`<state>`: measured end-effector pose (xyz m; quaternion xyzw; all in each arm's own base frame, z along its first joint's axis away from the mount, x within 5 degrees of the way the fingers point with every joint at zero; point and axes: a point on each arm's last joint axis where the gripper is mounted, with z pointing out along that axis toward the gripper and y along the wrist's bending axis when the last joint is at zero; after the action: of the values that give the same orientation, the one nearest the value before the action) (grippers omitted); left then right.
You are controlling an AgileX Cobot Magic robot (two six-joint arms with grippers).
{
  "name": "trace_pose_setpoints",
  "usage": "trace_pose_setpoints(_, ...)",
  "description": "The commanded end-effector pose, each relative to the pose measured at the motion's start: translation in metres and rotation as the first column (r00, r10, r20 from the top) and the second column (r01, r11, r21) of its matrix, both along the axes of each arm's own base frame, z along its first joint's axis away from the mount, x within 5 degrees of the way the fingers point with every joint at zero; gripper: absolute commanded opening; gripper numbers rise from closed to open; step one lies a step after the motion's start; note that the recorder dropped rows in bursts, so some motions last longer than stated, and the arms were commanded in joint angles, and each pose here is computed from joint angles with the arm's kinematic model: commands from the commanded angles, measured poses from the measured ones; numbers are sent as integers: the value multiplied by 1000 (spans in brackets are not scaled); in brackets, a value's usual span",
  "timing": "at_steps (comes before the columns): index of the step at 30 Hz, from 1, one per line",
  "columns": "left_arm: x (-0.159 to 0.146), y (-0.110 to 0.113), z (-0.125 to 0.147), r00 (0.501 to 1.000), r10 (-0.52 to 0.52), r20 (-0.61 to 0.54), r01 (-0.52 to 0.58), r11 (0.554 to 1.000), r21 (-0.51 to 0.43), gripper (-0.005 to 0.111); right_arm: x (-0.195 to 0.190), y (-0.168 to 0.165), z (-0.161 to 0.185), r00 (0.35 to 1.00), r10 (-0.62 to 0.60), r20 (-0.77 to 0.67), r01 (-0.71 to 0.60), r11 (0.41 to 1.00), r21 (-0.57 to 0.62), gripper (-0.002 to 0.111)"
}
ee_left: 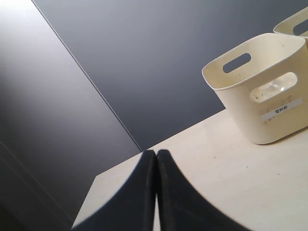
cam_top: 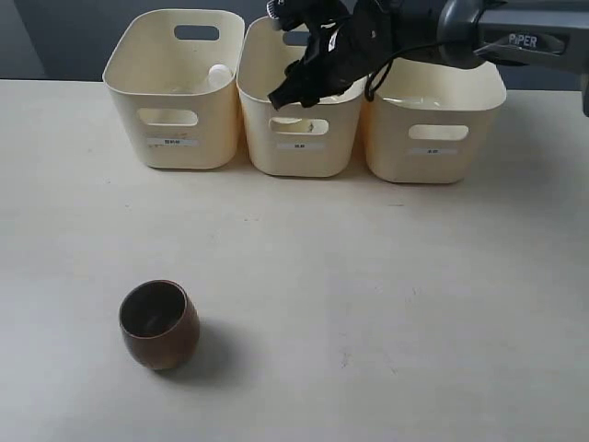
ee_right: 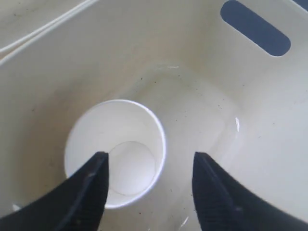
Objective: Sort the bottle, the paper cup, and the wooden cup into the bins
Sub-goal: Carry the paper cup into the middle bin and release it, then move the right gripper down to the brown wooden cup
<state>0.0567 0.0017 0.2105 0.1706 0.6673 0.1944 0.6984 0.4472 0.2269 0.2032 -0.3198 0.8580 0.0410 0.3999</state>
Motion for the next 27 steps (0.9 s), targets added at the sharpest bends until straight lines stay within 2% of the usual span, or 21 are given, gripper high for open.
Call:
trace_pose_setpoints(1,0,0,0,1000,-3,9,3,1000,-10,0,2,-2,6,1000,-6,20,6,1000,17,53)
trace_pose_setpoints(6,0,0,0,1000,-3,9,3,1000,-10,0,-3,-3,22,999,-4,32,3,1000,24,53)
trace_pose_setpoints(12,0,0,0,1000,-3,9,3,1000,-10,0,-24,-9,69,999,15,31,-15,1000,9,53)
trace_pose_setpoints(17,0,0,0,1000,-3,9,3,1000,-10,0,-60,0,99,981,182,-59,-184,982,-36,53)
trace_pose_setpoints(22,0,0,0,1000,-3,9,3,1000,-10,0,-104,23,122,893,423,-153,-420,906,56,53)
trace_pose_setpoints(27,0,0,0,1000,-3,9,3,1000,-10,0,-148,52,120,719,631,-291,-616,773,153,53)
